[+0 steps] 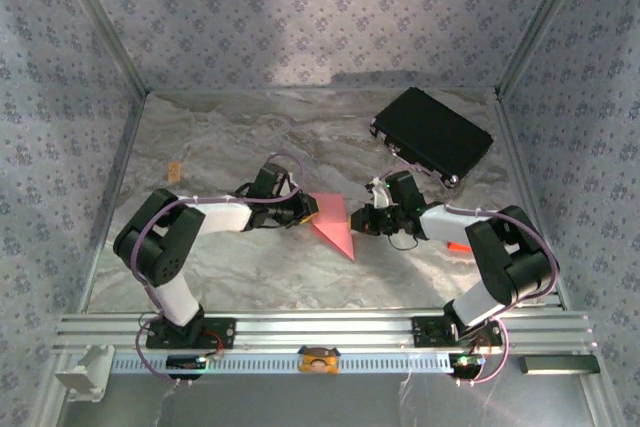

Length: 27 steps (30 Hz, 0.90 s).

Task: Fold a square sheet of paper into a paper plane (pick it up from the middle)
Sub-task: Fourth fold the wing at the center of the table.

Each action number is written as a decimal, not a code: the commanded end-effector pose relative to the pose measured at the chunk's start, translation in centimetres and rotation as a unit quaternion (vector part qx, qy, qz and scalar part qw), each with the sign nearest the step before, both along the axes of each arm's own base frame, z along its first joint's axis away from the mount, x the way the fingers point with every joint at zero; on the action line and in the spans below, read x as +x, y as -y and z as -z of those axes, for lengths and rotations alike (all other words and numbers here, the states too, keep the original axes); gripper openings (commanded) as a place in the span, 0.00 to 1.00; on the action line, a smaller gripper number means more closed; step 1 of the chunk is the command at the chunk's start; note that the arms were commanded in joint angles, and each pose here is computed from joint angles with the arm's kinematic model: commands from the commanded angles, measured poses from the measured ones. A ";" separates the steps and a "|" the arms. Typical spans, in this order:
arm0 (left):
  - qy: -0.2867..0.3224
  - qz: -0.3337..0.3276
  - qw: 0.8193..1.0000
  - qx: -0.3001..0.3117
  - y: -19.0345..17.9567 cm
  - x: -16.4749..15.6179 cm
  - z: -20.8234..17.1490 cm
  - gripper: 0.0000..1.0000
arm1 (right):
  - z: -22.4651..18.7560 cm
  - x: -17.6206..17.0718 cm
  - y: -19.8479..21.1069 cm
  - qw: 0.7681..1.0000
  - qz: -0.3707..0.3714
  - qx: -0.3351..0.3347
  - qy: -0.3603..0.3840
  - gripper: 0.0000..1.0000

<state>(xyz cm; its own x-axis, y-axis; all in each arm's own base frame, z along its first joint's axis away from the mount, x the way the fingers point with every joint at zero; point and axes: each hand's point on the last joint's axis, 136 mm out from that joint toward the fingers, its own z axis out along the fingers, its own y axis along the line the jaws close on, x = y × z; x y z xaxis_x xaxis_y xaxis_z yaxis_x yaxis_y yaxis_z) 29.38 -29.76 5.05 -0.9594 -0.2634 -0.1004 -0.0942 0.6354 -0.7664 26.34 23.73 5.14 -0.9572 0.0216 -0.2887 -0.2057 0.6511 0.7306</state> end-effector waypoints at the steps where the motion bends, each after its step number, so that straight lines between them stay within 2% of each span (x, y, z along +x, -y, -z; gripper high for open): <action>1: 0.017 -0.003 1.000 -0.016 0.5 0.9 -1.0 0.14 | -0.8 -0.1 0.2 1.000 0.002 0.006 0.009 0.18; 4: 0.022 -0.014 0.999 -0.018 0.2 0.9 -1.3 0.10 | -1.2 0.1 0.9 0.999 0.013 -0.016 0.026 0.32; 6: 0.023 -0.025 0.999 -0.015 0.1 0.9 -1.4 0.08 | -1.7 0.3 1.5 0.998 0.025 -0.033 0.046 0.37; 10: 0.032 -0.052 0.998 -0.004 -0.3 0.8 -1.4 0.08 | -2.9 0.7 2.5 0.993 0.044 -0.057 0.091 0.41; 13: 0.037 -0.075 0.996 0.003 -0.5 0.6 -1.4 0.08 | -3.8 0.6 2.4 0.983 0.040 -0.079 0.163 0.41; 16: 0.043 -0.083 0.996 0.008 -0.4 0.3 -1.5 0.08 | -4.4 0.2 2.3 0.959 0.027 -0.117 0.257 0.42; 19: 0.047 -0.088 0.995 0.013 -0.2 0.0 -1.6 0.08 | -4.5 -1.1 1.4 0.926 -0.020 -0.147 0.348 0.44; 23: 0.051 -0.086 0.995 0.012 0.0 -0.2 -1.9 0.12 | -3.7 -2.6 0.6 0.886 -0.093 -0.203 0.407 0.45; 27: 0.056 -0.069 0.996 0.007 0.7 -0.1 -2.4 0.19 | -3.6 -3.6 -0.3 0.853 -0.128 -0.222 0.455 0.45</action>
<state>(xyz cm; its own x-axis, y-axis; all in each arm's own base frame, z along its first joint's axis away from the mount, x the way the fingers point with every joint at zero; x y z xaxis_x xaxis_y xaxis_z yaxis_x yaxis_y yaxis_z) 28.82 -29.76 5.85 -0.8997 -0.3983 -0.1785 -0.1402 0.6511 -0.7459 22.15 24.26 8.04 -0.4402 -0.3763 -0.8153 -0.7167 0.6942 0.0666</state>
